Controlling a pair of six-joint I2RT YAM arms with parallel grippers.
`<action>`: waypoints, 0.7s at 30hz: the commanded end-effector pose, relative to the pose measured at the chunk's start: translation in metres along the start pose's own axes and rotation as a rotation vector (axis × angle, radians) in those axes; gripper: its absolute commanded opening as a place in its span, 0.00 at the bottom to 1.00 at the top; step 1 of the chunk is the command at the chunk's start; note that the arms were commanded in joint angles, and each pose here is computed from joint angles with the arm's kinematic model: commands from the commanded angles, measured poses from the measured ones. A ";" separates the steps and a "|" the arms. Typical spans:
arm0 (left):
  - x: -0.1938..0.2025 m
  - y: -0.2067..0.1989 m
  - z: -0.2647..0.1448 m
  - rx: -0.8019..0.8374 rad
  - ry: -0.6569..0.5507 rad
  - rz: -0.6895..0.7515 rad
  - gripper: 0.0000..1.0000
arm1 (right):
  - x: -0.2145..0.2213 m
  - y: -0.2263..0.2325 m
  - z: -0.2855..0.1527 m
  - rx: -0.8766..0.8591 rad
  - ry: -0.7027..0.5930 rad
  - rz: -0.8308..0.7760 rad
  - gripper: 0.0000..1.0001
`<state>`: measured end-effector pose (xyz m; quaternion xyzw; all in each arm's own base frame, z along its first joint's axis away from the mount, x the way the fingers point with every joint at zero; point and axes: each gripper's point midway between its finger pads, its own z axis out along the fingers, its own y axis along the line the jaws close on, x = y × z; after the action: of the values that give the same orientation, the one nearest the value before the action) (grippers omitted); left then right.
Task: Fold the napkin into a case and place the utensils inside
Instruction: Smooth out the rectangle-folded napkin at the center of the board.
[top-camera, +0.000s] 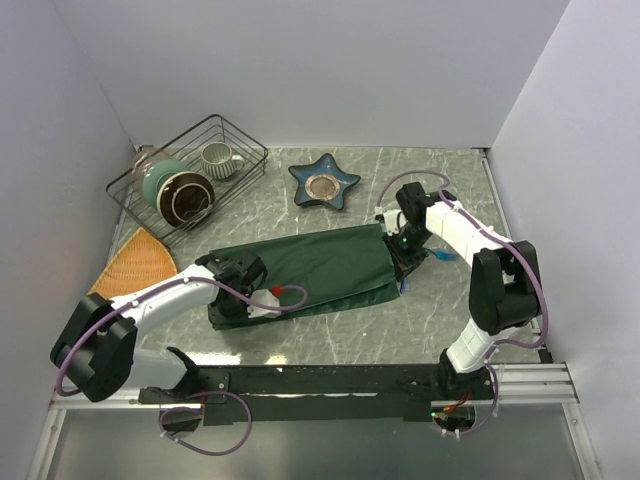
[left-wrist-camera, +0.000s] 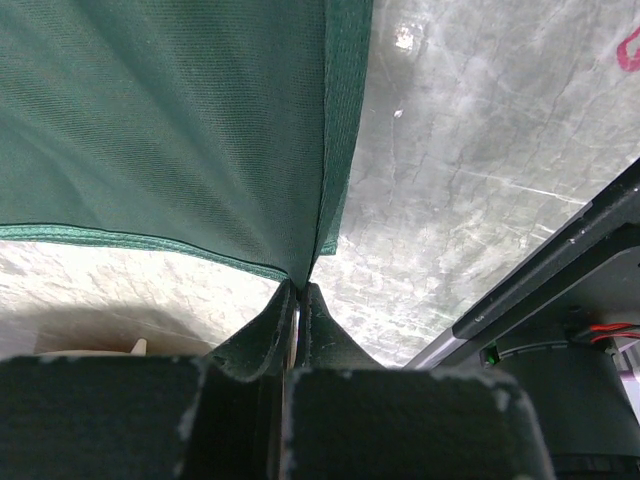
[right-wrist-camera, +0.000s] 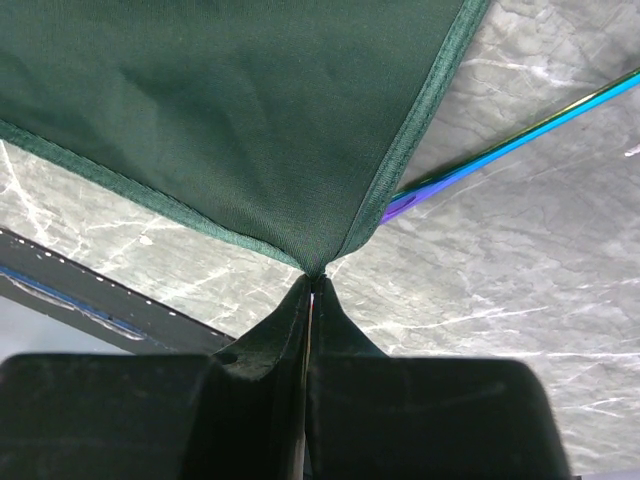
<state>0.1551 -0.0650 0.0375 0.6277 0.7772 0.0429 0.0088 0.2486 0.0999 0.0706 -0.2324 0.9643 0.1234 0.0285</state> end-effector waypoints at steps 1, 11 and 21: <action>0.003 0.004 -0.012 -0.010 0.004 0.017 0.01 | -0.003 0.012 -0.009 -0.006 -0.037 -0.028 0.00; 0.011 -0.003 -0.011 0.016 0.033 0.022 0.01 | 0.005 0.008 0.002 0.007 -0.011 -0.029 0.00; 0.007 -0.002 -0.006 0.031 0.034 0.020 0.39 | 0.008 0.008 0.023 0.000 0.035 -0.030 0.06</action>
<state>0.1519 -0.0605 0.0414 0.6310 0.7745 0.0428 -0.0114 0.2369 0.1066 0.0537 -0.2445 0.9620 0.1209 0.0135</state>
